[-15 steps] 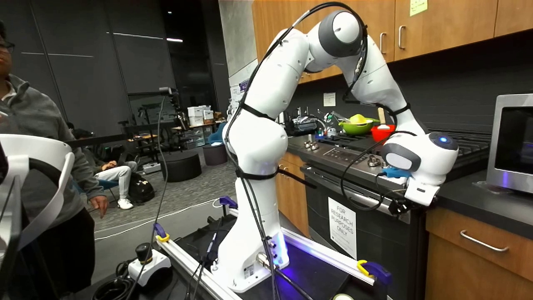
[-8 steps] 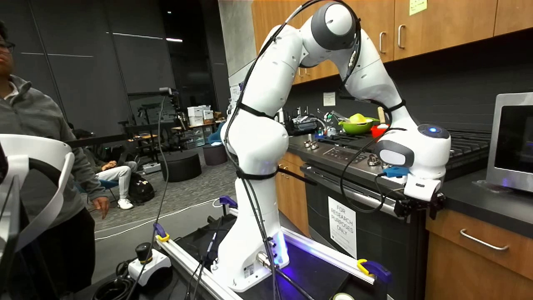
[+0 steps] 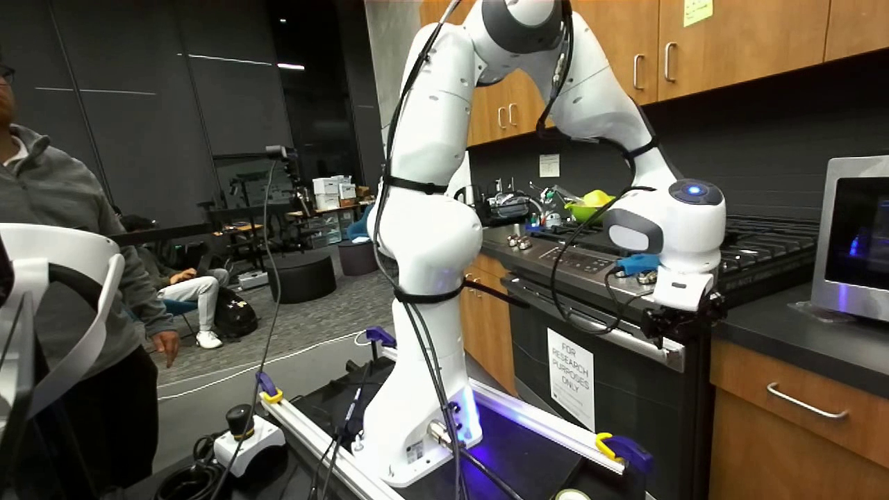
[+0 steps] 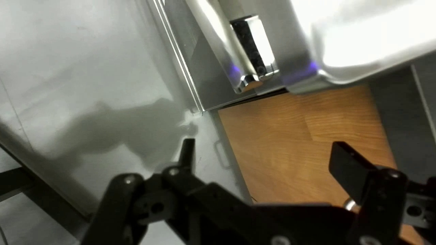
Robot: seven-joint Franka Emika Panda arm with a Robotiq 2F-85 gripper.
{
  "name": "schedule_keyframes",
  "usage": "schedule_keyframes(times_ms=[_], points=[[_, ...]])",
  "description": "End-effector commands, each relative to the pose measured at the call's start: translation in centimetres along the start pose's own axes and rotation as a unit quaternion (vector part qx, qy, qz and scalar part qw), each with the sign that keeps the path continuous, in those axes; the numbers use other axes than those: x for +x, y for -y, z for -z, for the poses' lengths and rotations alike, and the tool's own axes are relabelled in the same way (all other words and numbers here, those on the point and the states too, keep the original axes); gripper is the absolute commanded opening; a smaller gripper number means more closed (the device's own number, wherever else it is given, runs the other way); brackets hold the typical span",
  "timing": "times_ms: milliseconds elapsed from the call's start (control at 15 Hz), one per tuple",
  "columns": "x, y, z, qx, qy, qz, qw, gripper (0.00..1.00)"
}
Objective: Close the top drawer of the kitchen unit
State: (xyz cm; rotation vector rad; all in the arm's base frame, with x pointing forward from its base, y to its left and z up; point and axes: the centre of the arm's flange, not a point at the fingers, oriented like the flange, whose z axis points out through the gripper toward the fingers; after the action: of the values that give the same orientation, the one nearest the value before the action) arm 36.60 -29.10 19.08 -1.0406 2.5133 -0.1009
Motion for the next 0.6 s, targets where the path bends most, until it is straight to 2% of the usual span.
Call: schedule_keyframes(times_ms=[0,267,533], points=[[-1.4,-2.6,4.6,0.059,0.045,0.033,0.9967,1.00],[-3.3,-3.2,7.0,0.092,0.127,0.073,0.9849,1.00],[-4.4,-3.4,8.2,0.089,0.234,0.087,0.9642,1.00]])
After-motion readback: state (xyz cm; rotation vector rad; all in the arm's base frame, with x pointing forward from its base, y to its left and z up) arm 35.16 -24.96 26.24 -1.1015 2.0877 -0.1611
